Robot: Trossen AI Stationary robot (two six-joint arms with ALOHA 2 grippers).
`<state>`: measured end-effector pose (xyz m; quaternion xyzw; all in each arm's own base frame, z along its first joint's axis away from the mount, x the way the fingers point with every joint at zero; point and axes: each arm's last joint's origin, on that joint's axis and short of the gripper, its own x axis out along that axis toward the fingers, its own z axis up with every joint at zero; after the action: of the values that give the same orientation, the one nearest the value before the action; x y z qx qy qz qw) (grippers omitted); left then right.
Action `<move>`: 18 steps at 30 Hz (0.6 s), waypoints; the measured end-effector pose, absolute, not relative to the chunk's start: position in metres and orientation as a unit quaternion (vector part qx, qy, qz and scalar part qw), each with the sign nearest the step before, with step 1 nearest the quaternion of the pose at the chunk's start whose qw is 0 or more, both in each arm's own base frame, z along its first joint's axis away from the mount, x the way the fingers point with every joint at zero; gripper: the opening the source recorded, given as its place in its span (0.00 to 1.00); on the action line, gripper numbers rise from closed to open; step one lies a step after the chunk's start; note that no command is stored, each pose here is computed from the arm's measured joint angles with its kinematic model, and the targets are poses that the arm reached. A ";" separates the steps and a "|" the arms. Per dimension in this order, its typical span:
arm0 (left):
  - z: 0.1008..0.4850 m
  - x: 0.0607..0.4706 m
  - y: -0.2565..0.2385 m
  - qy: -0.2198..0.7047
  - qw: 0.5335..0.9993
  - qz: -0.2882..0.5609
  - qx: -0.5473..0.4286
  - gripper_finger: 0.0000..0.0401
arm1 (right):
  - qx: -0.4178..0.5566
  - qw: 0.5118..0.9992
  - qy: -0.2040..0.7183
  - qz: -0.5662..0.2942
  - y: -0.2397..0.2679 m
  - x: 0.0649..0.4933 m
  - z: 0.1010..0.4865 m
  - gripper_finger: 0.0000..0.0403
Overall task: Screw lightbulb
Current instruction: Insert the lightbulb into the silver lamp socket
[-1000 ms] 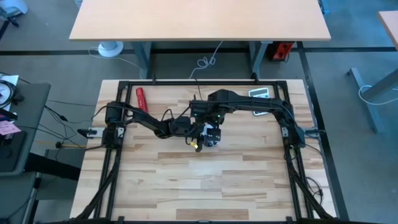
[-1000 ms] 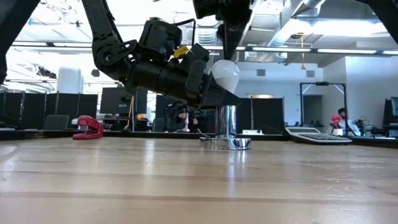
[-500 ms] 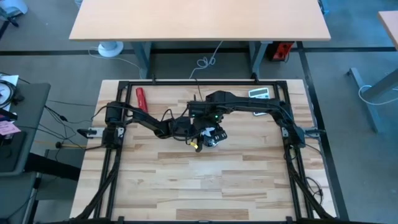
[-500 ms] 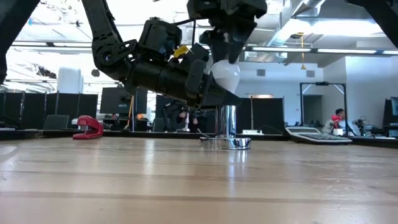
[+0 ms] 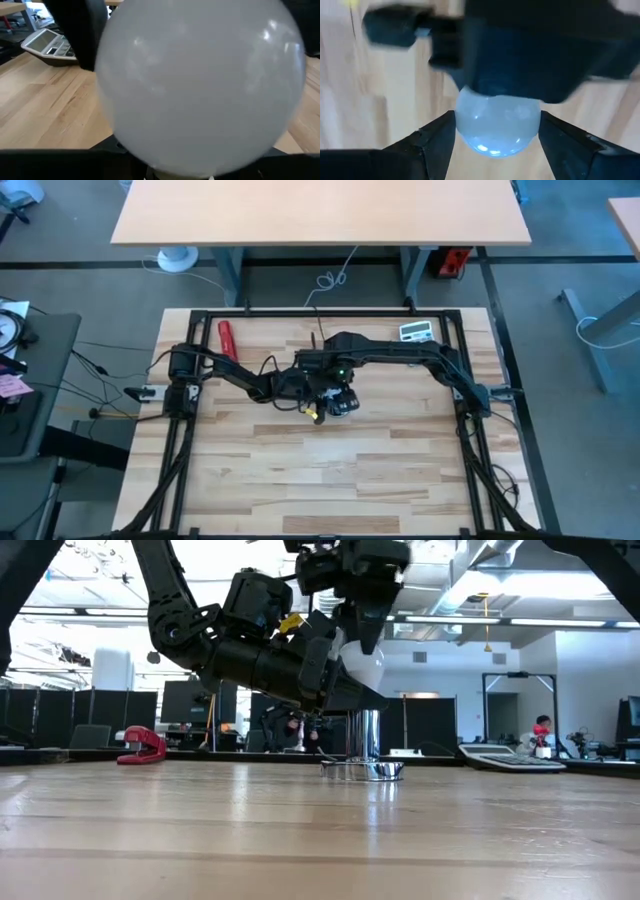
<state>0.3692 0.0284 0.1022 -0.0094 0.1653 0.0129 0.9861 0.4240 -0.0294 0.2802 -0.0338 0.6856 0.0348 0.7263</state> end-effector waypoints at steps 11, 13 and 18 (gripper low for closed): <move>0.102 0.369 0.028 0.166 0.986 0.014 -0.006 0.39 | 0.175 0.693 0.675 -0.183 -0.012 0.423 0.271 0.64; 0.102 0.369 0.028 0.167 0.986 0.014 -0.003 0.39 | 0.192 0.681 0.675 -0.210 -0.004 0.422 0.266 0.64; 0.102 0.369 0.028 0.169 0.985 0.015 0.004 0.39 | 0.199 0.679 0.669 -0.225 0.008 0.423 0.261 0.64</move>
<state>0.3692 0.0281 0.1016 0.0038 0.1691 0.0147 0.9855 0.4227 0.0083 0.2613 0.1993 0.6695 -0.2249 0.6793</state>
